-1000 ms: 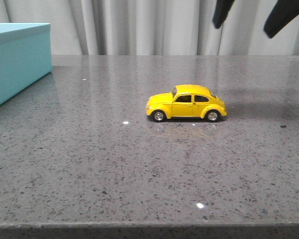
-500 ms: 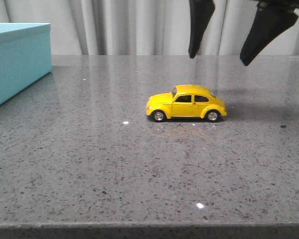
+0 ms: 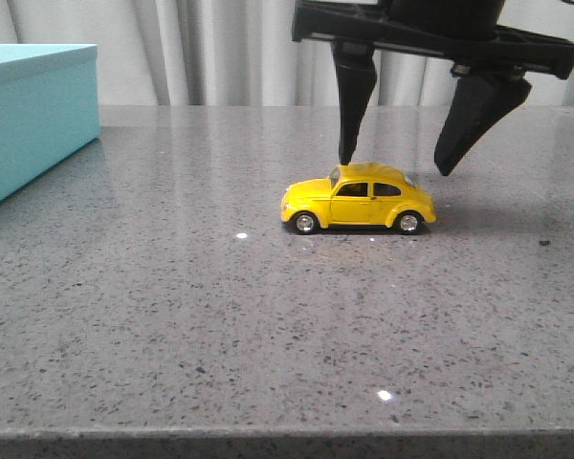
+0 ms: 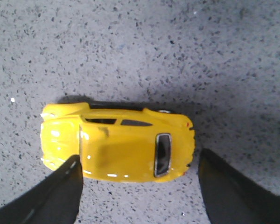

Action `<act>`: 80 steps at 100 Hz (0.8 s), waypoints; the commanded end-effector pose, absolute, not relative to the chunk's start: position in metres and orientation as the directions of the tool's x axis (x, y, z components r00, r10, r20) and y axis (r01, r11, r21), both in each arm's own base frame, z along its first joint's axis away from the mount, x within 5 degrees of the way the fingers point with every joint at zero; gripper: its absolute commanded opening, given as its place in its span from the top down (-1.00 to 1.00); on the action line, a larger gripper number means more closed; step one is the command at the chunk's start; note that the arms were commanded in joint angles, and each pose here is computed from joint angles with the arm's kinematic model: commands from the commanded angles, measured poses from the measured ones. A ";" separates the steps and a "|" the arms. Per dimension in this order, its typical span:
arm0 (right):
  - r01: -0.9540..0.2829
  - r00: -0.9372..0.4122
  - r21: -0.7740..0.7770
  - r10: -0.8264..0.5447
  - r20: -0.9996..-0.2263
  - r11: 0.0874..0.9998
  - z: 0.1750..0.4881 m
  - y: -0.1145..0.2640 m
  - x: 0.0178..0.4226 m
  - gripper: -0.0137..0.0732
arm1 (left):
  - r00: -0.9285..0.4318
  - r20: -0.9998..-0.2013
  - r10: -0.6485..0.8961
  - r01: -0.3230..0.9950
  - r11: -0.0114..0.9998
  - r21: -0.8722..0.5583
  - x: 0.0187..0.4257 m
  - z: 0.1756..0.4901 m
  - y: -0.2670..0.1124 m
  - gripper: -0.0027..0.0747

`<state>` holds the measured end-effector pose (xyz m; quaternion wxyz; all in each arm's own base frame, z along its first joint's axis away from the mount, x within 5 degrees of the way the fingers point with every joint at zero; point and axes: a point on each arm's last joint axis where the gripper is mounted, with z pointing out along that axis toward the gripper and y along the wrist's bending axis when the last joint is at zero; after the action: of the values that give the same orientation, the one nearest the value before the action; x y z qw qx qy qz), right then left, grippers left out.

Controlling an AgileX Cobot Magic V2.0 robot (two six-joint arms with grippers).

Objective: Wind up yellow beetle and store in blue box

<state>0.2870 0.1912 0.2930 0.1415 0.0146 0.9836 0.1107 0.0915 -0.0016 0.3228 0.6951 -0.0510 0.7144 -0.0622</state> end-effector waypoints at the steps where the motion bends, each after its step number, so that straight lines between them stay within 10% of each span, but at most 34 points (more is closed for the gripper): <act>1: -0.020 -0.933 0.285 0.085 -0.350 0.958 0.315 0.193 0.288 -0.50 | 0.065 -0.982 -0.179 0.025 0.984 -0.178 0.092 0.340 -0.001 -0.07; 80: -0.027 -0.941 0.212 0.047 -0.336 0.977 0.299 0.195 0.295 -0.51 | 0.065 -0.982 -0.179 0.025 0.984 -0.178 0.092 0.340 -0.001 -0.07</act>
<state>0.2954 0.1989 0.2775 0.1338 0.0128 0.9854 0.1047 0.0914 -0.0017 0.3234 0.6955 -0.0509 0.7140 -0.0622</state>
